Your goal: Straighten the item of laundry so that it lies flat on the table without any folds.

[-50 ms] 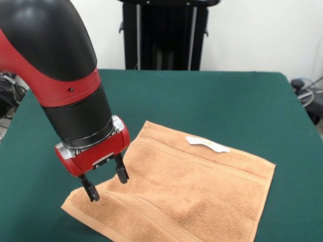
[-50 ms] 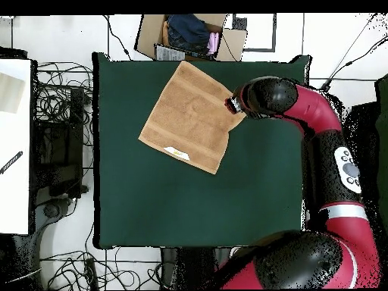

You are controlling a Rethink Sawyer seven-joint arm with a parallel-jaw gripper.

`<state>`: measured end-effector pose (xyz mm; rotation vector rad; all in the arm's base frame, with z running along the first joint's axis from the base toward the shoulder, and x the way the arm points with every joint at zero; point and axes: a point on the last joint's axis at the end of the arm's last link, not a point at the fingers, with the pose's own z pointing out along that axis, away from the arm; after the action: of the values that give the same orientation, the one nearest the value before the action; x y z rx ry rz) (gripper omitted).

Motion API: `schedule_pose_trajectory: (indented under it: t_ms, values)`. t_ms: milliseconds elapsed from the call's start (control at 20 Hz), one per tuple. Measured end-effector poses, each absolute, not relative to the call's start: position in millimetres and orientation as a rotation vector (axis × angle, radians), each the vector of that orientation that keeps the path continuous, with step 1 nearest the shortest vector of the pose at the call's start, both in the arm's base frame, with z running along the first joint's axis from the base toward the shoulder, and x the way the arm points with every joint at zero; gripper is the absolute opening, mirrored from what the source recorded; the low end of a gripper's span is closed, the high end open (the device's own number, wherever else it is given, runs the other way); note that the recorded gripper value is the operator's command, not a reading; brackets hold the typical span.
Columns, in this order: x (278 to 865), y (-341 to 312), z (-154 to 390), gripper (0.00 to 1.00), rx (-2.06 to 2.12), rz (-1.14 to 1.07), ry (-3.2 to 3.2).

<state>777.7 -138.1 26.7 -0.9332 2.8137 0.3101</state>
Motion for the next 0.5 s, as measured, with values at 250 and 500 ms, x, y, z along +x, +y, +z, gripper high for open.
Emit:
schedule_pose_trajectory:
  t_ms: [250, 500]
  values:
    - [778, -136, 22, 1.0, -0.933, 0.305, 2.809]
    - [776, -132, 9, 1.0, -0.931, 0.318, 2.812]
